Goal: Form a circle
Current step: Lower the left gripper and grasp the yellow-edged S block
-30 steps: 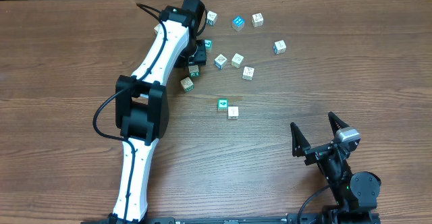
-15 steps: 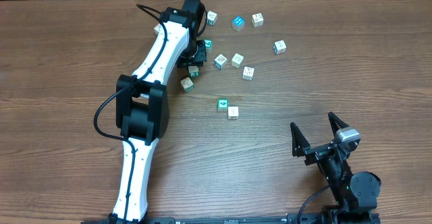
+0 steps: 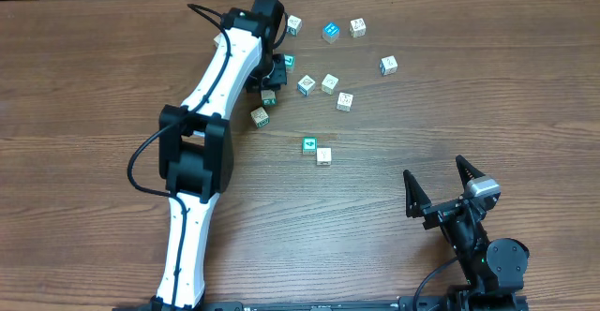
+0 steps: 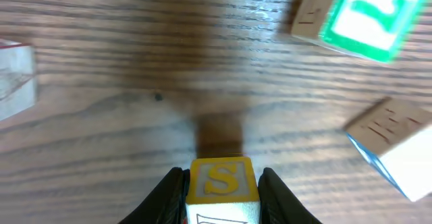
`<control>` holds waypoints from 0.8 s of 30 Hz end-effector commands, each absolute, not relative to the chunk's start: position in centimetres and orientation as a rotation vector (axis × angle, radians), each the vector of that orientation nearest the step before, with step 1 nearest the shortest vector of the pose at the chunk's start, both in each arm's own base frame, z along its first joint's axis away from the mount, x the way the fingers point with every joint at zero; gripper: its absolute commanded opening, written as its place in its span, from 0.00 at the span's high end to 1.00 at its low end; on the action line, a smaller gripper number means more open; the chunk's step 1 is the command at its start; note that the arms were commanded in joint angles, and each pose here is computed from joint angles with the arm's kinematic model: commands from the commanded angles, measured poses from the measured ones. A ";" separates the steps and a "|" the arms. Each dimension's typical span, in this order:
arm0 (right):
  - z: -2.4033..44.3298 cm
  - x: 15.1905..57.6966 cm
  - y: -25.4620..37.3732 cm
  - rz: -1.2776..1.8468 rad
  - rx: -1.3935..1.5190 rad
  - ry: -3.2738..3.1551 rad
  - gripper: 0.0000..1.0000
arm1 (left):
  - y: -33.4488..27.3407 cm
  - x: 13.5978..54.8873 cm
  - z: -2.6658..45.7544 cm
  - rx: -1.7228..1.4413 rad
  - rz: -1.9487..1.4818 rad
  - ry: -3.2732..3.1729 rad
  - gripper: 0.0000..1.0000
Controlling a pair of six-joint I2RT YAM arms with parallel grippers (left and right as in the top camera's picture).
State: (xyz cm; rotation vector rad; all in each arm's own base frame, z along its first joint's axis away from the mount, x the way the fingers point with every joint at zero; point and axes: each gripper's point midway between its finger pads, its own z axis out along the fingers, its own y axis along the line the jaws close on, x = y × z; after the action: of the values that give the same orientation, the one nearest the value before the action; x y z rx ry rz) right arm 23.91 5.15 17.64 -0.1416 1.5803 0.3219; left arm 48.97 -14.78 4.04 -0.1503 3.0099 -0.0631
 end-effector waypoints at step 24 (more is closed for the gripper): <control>17.5 24.0 5.0 0.310 -0.138 1.575 0.00 | -13.7 38.1 16.1 0.002 0.016 3.181 0.81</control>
State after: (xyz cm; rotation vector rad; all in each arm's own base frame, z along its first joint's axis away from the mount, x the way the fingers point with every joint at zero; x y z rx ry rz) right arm 23.91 5.16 17.64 -0.1416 1.5804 0.3225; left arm 38.56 -12.99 14.89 -0.0901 3.1965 0.0389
